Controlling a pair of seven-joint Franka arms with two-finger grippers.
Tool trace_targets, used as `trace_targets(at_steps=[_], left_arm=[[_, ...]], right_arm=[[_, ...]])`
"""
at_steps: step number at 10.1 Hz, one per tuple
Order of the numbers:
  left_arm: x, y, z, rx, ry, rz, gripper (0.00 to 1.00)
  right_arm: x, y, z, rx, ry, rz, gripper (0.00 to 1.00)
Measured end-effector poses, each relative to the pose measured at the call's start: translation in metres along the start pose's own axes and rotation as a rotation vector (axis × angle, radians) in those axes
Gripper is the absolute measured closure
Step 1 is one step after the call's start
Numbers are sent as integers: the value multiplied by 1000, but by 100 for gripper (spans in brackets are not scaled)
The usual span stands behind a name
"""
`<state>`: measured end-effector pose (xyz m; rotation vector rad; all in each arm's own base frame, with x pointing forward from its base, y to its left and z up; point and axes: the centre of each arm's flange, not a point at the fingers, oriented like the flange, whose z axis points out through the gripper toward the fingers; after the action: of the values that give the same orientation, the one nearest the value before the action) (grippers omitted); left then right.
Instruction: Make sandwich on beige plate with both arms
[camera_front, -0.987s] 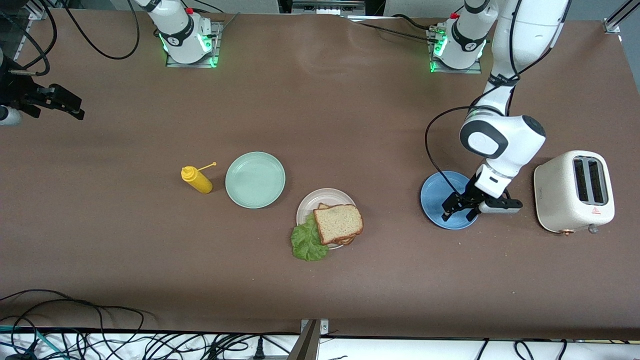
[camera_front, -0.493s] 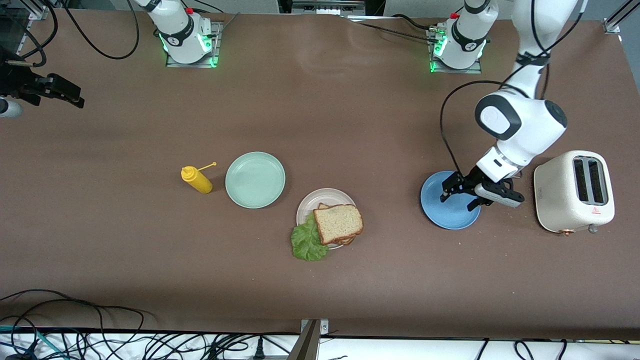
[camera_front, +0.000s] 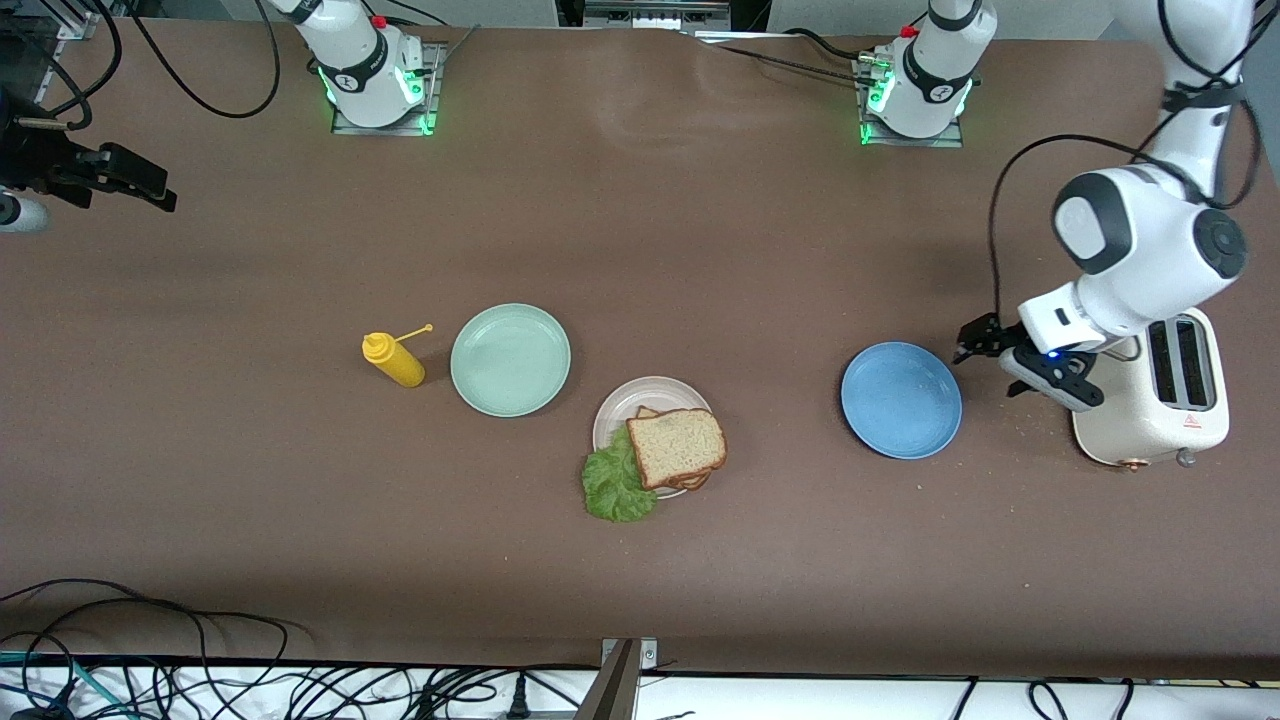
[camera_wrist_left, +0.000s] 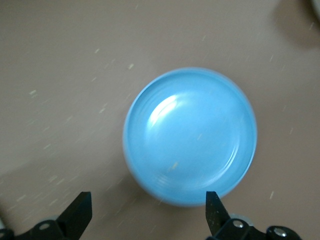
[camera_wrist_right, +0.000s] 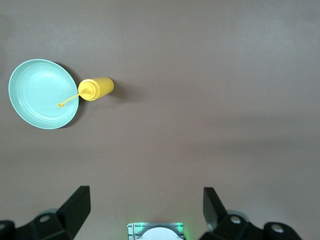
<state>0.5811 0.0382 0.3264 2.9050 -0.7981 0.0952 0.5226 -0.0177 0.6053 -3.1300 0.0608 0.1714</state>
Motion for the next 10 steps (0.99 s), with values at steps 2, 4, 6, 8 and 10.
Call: trace_targets(at_steps=[2,4,6,8,10], left_arm=[[7,-14,-44,11,-105,-123,0],[22,-7,-76,15,-140,-345,0],[38,3,-101,18,-159,-509,0],[54,16,-131,16,-181,-576,0],[57,22,-146,11,-203,-588,0]], right_arm=[[0,1,-2,0,5,1,0],[0,1,-2,0,7,2,0],[0,1,-2,0,7,2,0],[0,2,-2,0,8,5,0],[2,12,0,3,4,24,0]])
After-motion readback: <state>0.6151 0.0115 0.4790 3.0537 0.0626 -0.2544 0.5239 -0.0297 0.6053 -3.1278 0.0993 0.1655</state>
